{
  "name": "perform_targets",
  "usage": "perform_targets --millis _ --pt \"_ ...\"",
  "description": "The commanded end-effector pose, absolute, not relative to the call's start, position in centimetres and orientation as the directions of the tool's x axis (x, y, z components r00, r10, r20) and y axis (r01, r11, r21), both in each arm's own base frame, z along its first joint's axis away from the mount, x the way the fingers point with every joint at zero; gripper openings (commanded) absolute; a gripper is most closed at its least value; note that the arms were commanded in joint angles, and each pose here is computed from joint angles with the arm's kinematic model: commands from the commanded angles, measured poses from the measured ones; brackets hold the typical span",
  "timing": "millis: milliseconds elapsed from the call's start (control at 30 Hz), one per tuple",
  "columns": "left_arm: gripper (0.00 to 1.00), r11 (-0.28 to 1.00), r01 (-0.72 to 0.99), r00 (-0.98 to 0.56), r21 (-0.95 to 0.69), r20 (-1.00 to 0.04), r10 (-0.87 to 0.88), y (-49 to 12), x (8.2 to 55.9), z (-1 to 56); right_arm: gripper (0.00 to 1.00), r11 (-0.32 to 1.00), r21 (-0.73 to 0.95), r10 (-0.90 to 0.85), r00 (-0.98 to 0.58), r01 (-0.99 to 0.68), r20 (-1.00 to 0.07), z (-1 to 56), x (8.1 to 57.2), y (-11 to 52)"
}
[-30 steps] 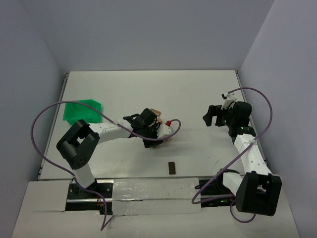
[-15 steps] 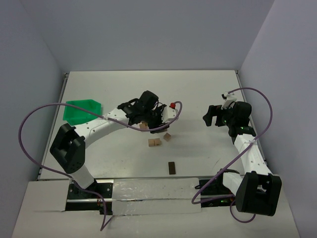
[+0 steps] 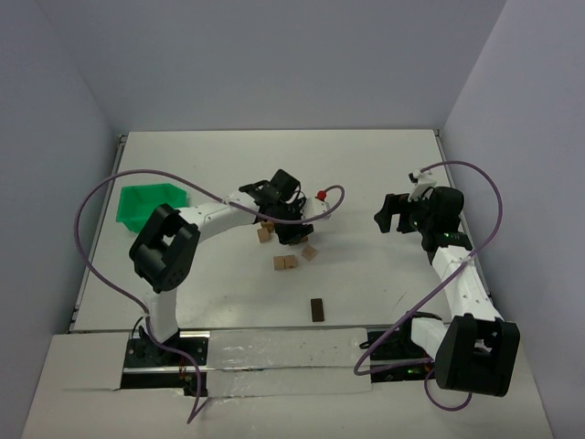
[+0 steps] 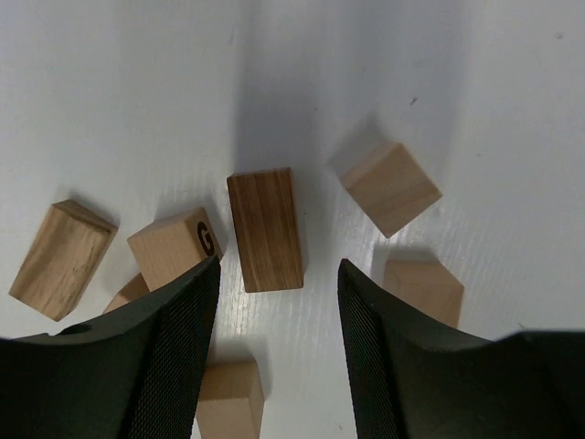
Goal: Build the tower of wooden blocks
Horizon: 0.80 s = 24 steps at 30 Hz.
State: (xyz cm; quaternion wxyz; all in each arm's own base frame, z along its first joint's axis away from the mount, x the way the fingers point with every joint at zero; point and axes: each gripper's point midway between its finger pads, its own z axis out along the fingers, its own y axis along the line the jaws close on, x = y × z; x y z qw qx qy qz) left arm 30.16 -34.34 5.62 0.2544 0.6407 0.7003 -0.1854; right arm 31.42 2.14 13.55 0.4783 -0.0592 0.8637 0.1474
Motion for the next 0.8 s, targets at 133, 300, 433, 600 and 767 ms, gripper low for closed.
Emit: perform_targets --millis 133,300,433,600,767 --pt "0.61 0.098 0.990 -0.020 0.099 -0.597 0.802 -35.1 31.7 5.7 1.00 0.950 0.171 0.022 -0.491 -0.262 -0.871 15.7 32.5 1.9" --pt "0.61 0.104 0.988 -0.020 0.110 -0.585 0.810 -34.9 32.1 4.8 1.00 0.950 0.170 0.021 -0.488 -0.262 -0.873 15.7 32.4 1.9" --pt "0.61 0.103 0.987 -0.013 0.125 -0.572 0.820 -34.7 32.4 4.1 1.00 0.950 0.169 0.020 -0.488 -0.264 -0.873 15.8 32.4 1.9" --pt "0.61 0.098 0.986 -0.006 0.135 -0.560 0.828 -34.6 32.7 3.4 1.00 0.951 0.167 0.020 -0.485 -0.262 -0.874 15.8 32.4 1.9" --pt "0.56 0.098 0.987 -0.008 0.131 -0.558 0.830 -34.6 32.7 3.0 1.00 0.951 0.165 0.017 -0.487 -0.262 -0.873 15.7 32.4 1.8"
